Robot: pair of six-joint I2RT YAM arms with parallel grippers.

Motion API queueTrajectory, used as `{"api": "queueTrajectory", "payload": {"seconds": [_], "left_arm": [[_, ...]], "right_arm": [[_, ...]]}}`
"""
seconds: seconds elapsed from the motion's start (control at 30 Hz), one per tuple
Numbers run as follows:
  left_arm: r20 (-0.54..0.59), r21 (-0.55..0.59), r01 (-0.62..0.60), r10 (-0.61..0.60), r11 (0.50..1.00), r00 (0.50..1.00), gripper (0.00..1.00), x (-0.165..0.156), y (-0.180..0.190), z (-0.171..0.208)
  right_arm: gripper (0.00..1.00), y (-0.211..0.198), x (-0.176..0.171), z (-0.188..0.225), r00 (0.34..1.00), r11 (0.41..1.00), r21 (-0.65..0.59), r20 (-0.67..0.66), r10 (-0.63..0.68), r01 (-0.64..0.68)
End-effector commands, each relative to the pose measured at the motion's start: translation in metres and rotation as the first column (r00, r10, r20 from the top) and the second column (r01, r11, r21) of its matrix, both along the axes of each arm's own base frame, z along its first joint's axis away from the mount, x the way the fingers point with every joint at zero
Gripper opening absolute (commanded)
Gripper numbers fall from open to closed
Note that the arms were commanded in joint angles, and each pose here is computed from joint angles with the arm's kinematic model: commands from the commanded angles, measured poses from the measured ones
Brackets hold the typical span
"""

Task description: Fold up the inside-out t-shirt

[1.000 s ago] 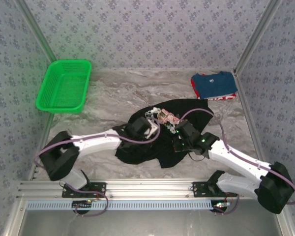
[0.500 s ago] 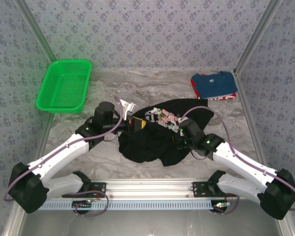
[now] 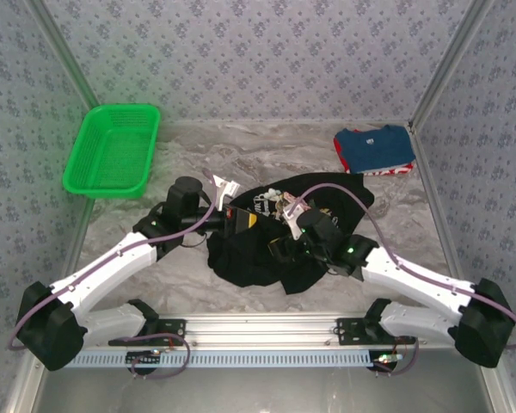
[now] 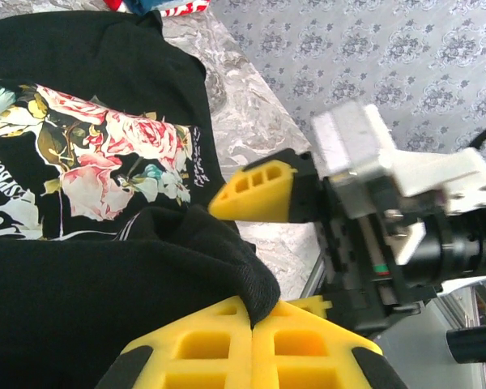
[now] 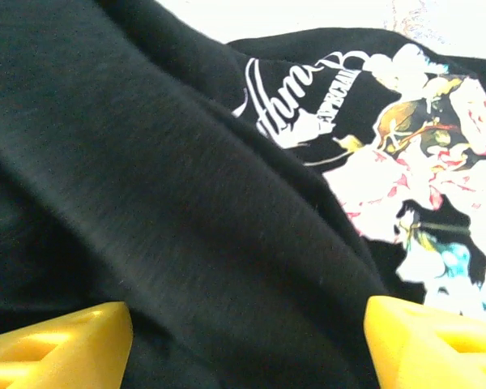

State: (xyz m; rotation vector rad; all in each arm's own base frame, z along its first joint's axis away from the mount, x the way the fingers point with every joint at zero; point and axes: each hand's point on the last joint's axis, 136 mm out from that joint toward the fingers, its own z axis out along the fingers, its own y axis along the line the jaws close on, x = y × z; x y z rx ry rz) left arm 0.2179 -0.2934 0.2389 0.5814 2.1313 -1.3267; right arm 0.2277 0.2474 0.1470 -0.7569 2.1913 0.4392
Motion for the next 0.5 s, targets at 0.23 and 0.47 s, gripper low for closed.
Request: {"api": "queueTrajectory", "payload": {"seconds": [0.23,0.47], "left_arm": [[0.128,0.215,-0.32,0.298,0.923,0.946,0.0,0.047,0.051,-0.014],[0.282,0.375,-0.493,0.41,0.785,0.868,0.2,0.088,0.078,-0.036]], "right_arm": [[0.05,0.021,0.004,0.022,0.987,0.978,0.165,-0.074,0.145,-0.132],[0.0,0.036,-0.039,0.064,0.915,0.844,0.48,-0.178,0.361,-0.24]]}}
